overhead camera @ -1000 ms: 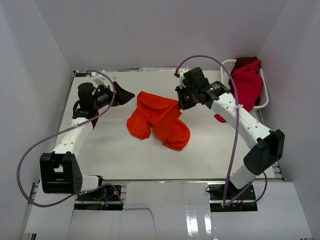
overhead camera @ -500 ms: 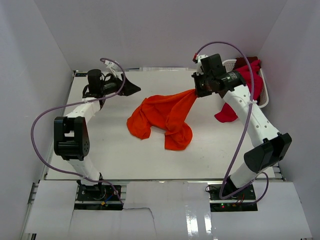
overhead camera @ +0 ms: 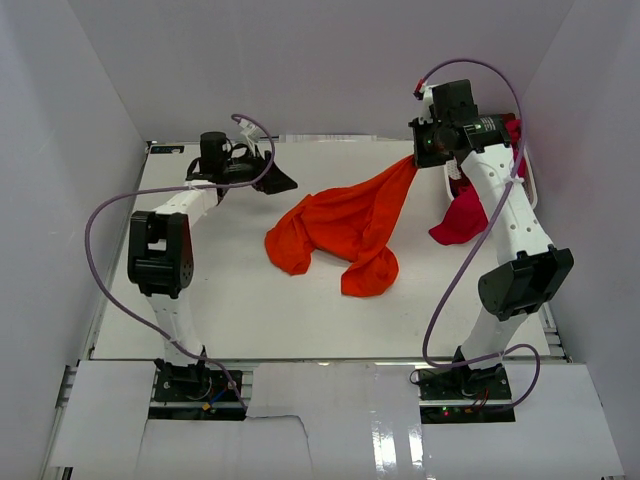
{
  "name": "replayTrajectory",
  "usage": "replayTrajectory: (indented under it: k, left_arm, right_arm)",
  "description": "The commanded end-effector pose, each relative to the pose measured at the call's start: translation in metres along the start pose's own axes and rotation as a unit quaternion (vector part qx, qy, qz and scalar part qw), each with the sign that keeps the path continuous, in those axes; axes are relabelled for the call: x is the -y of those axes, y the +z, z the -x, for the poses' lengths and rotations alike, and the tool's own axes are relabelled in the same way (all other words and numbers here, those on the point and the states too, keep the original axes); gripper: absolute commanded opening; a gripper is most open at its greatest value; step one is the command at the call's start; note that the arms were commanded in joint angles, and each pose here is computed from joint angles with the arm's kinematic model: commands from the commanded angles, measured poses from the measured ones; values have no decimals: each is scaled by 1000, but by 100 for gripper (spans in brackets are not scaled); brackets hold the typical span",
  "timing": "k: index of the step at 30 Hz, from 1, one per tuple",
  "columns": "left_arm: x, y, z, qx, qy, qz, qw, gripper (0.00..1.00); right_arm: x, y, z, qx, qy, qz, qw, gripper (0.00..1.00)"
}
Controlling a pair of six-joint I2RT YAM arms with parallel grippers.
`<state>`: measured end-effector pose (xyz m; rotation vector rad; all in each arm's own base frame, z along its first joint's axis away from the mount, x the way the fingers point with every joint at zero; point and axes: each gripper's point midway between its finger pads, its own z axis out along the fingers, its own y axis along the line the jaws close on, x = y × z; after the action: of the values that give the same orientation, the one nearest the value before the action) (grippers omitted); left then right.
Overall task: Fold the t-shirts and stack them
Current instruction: Flatten out the tshirt
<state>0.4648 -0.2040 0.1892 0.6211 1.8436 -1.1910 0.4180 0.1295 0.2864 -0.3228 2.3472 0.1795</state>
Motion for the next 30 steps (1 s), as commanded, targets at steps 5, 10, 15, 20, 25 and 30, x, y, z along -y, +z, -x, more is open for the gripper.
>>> replayTrajectory:
  k: [5,10,15,20,25,30]
  left_arm:
    - [-14,29,-5,-27,-22,-61,998,95]
    - [-23,53,-17,-48,-31,-62,996,92]
    - [-27,78,-37,-78,-41,-69,994,86]
    - [-27,89,-51,-98,-38,-57,993,75]
    - [-36,92,-62,-106,-43,-44,993,75]
    - [-50,98,-73,-119,-58,-20,991,72]
  right_arm:
    - [-18,-8,5,12,-4,55,998,8]
    - [-22,0,-10,4,-3,66,998,8]
    - [-23,4,-19,-2,-6,71,997,8]
    - [-23,7,-24,-7,-8,71,997,8]
    - [-25,8,-24,-6,-8,77,997,8]
    - [-27,5,-21,-2,-8,81,997,8]
